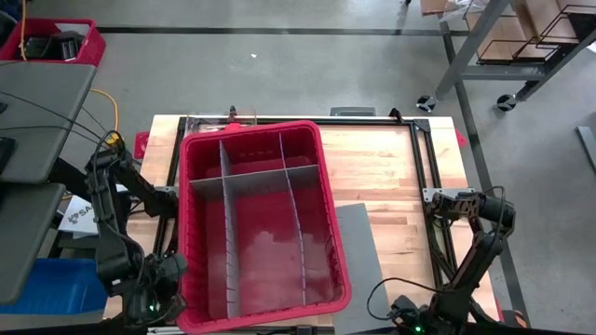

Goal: Sort blocks
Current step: Assemble the bin divider into the red bin

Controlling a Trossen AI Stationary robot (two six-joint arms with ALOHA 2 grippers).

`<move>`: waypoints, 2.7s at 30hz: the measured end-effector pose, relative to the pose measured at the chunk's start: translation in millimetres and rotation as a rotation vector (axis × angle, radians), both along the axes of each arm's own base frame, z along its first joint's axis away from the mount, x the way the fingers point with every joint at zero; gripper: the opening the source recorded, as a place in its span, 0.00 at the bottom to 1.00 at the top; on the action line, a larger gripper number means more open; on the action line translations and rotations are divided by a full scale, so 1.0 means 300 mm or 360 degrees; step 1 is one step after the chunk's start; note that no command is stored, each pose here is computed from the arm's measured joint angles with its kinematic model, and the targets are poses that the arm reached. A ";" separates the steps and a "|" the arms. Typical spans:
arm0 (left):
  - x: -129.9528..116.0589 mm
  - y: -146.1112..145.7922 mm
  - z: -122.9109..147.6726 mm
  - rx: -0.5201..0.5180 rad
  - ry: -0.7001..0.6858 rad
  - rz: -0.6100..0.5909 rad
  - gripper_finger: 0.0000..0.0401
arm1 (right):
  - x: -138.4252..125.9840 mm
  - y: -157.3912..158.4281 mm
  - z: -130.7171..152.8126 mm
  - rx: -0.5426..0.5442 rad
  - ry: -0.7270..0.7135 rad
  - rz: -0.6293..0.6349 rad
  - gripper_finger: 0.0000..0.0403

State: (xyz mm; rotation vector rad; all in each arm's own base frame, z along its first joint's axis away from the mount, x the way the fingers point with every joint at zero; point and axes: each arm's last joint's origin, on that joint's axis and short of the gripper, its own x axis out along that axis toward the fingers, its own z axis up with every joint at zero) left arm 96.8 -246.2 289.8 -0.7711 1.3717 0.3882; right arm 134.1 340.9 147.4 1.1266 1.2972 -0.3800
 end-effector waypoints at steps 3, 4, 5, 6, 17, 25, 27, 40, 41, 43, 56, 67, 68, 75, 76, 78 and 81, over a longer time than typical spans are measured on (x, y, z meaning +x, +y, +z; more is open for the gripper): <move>0.013 -0.013 -0.015 0.0012 -0.0018 0.0011 0.00 | -0.043 0.003 -0.003 -0.0038 0.0077 0.0088 0.00; 0.018 -0.010 -0.015 0.0014 -0.0020 0.0007 0.00 | -0.059 0.003 0.001 -0.0036 0.0127 0.0120 0.00; 0.021 -0.010 -0.013 0.0011 -0.0024 -0.0003 0.00 | -0.076 0.007 0.006 -0.0013 0.0180 0.0140 0.00; 0.023 -0.014 -0.016 0.0013 -0.0025 -0.0013 0.00 | -0.089 0.010 0.006 -0.0015 0.0207 0.0163 0.00; 0.034 -0.024 -0.025 -0.0009 -0.0017 -0.0018 0.00 | -0.038 -0.144 -0.001 -0.0580 0.0535 -0.0059 0.00; 0.035 -0.027 -0.028 -0.0002 -0.0021 -0.0055 0.00 | 0.072 -0.146 -0.035 -0.0519 0.0341 -0.0177 0.00; 0.037 -0.027 -0.029 0.0002 -0.0028 -0.0057 0.00 | 0.090 -0.139 -0.056 -0.0501 0.0300 -0.0200 0.00; 0.044 -0.035 -0.043 0.0047 -0.0038 -0.0141 0.00 | 0.171 -0.110 -0.039 -0.0404 -0.0308 -0.0412 0.00; 0.045 -0.038 -0.047 0.0052 -0.0035 -0.0141 0.00 | 0.177 -0.107 -0.034 -0.0396 -0.0377 -0.0440 0.00; 0.048 -0.045 -0.053 0.0054 -0.0037 -0.0141 0.00 | 0.187 -0.098 -0.023 -0.0363 -0.0479 -0.0481 0.00; 0.101 -0.081 -0.083 0.0025 -0.0169 -0.0106 0.00 | 0.039 -0.002 0.032 -0.0125 -0.0430 -0.0239 0.00; 0.242 -0.100 -0.161 0.0077 -0.0246 -0.0100 0.00 | 0.015 0.009 0.033 -0.0100 -0.0409 -0.0200 0.00; 0.253 -0.091 -0.163 0.0103 -0.0262 -0.0049 0.00 | 0.025 0.004 0.033 -0.0111 -0.0418 -0.0216 0.00; 0.332 -0.013 -0.178 0.0359 -0.0464 0.0267 0.00 | 0.112 -0.046 0.029 -0.0180 -0.0401 -0.0329 0.00; 0.344 -0.010 -0.176 0.0348 -0.0486 0.0293 0.00 | 0.122 -0.053 0.028 -0.0189 -0.0386 -0.0339 0.00; 0.361 0.001 -0.169 0.0323 -0.0489 0.0333 0.00 | 0.136 -0.076 0.025 -0.0253 -0.0347 -0.0354 0.00; 0.371 -0.002 -0.141 0.0242 -0.0555 0.0293 0.00 | 0.150 -0.102 0.052 -0.0408 -0.0283 -0.0364 0.00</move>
